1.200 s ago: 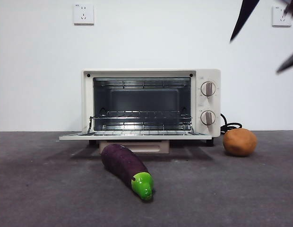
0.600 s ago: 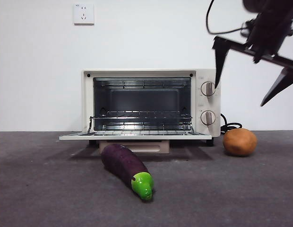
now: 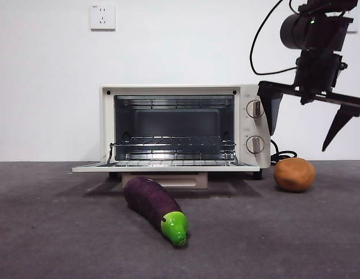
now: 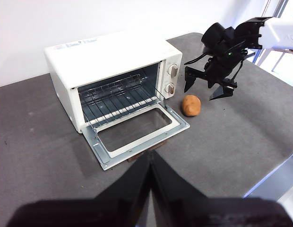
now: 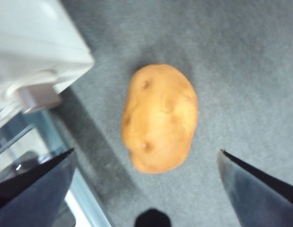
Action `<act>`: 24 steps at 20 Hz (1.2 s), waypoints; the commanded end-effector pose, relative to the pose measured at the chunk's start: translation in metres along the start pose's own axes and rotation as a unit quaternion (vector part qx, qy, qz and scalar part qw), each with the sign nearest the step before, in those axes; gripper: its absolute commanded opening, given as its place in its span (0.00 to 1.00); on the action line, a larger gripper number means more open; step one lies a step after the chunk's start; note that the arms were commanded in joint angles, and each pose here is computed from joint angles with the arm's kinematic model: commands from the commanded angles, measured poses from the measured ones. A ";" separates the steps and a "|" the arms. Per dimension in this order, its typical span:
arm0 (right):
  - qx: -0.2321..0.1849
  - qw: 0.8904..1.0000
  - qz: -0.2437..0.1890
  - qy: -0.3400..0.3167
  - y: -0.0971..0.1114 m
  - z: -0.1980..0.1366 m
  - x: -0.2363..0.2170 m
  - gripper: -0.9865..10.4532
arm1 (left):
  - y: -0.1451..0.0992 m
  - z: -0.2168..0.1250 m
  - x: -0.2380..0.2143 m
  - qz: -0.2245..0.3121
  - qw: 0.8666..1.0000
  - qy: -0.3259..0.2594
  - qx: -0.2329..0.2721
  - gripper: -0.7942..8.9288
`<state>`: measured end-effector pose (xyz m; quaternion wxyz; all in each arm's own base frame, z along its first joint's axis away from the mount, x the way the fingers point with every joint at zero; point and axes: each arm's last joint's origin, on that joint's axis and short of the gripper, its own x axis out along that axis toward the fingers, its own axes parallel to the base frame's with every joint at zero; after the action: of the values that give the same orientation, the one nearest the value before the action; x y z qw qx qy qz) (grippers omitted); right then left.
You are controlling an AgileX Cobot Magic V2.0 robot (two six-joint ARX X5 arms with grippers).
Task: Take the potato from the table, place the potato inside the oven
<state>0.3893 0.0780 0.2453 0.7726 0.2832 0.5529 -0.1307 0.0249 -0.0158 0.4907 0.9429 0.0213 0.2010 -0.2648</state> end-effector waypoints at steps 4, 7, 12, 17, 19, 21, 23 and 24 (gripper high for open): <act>0.023 0.999 -0.025 0.016 -0.001 0.001 0.032 0.53 | 0.000 -0.001 0.000 0.001 1.000 -0.002 0.015 0.08; 0.028 0.999 -0.045 -0.002 -0.002 0.003 0.036 0.53 | 0.000 -0.001 0.000 0.001 1.000 -0.002 0.015 0.08; 0.032 0.998 -0.049 -0.006 -0.001 0.004 0.051 0.53 | 0.000 -0.001 0.000 0.002 1.000 -0.002 0.017 0.08; 0.032 0.998 -0.054 -0.012 -0.001 0.005 0.058 0.50 | 0.002 0.000 0.000 0.028 0.999 -0.004 0.017 0.08; 0.032 0.998 -0.057 -0.012 -0.002 0.005 0.059 0.44 | 0.002 0.000 0.000 0.029 0.999 -0.004 0.017 0.08; 0.029 0.998 -0.064 -0.005 -0.003 0.004 0.065 0.44 | 0.002 0.000 0.000 0.029 0.999 -0.004 0.018 0.08; 0.026 0.997 -0.077 0.013 -0.006 0.002 0.073 0.44 | 0.002 0.000 0.000 0.031 0.999 -0.004 0.019 0.08; 0.021 0.996 -0.083 0.018 -0.006 0.000 0.075 0.44 | 0.002 0.000 0.000 0.036 0.999 -0.005 0.018 0.08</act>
<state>0.4122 0.0803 0.1801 0.7457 0.2620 0.5788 -0.2009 0.0259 -0.0141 0.4907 0.9519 0.0384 0.1944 -0.2336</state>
